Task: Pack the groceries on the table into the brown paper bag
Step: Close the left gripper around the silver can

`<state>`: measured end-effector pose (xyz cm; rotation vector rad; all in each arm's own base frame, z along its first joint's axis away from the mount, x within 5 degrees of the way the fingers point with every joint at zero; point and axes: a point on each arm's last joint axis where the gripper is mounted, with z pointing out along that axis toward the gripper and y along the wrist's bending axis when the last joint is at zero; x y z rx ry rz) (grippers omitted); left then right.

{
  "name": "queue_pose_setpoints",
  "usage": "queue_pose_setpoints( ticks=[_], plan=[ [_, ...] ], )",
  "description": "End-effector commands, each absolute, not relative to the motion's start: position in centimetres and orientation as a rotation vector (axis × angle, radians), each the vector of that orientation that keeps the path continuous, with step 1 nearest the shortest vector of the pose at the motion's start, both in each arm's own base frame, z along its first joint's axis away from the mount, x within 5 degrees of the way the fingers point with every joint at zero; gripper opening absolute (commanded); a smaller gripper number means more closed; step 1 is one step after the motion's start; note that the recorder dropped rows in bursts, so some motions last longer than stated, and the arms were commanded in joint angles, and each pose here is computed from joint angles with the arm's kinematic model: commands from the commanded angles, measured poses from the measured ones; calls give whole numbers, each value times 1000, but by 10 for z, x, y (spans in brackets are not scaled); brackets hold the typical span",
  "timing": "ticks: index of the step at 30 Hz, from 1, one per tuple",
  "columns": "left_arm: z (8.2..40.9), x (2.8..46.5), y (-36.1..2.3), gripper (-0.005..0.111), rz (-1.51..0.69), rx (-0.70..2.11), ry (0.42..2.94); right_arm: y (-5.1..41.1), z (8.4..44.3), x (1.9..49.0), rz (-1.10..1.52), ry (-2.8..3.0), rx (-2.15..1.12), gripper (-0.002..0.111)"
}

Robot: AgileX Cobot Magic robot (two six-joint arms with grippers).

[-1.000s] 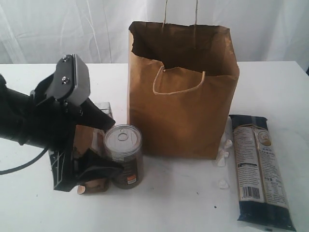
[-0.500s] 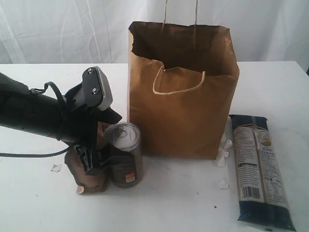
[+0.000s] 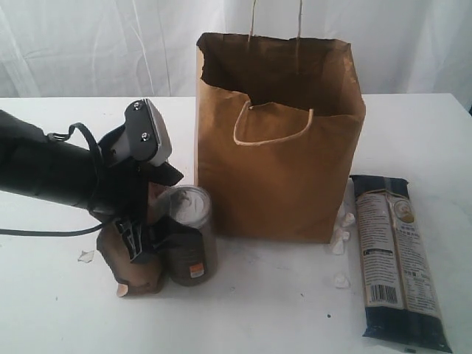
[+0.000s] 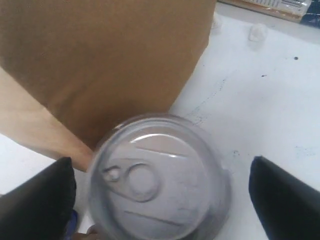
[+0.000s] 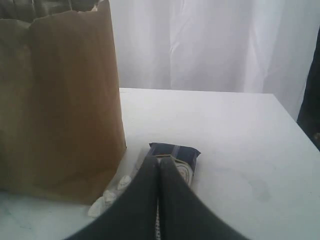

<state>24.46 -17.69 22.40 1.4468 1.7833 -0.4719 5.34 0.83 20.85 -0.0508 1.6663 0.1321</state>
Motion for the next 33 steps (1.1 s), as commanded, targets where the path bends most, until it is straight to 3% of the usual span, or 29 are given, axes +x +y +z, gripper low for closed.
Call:
queue_pose_setpoints(
  ticks=[1, 16, 26, 29, 33],
  plan=[
    [232, 236, -178, 93, -518, 1452, 1760, 8, 209, 54, 131, 1655, -41, 0],
    [195, 245, -183, 93, -527, 1578, 1782, 8, 209, 54, 131, 1655, -41, 0],
    [192, 248, -186, 92, -578, 1499, 1828, 8, 209, 54, 131, 1655, -41, 0],
    [192, 248, -186, 88, -579, 1496, 1829, 8, 209, 54, 131, 1655, -41, 0],
    [192, 248, -186, 70, -579, 1496, 1829, 8, 209, 54, 131, 1655, -41, 0]
  ],
)
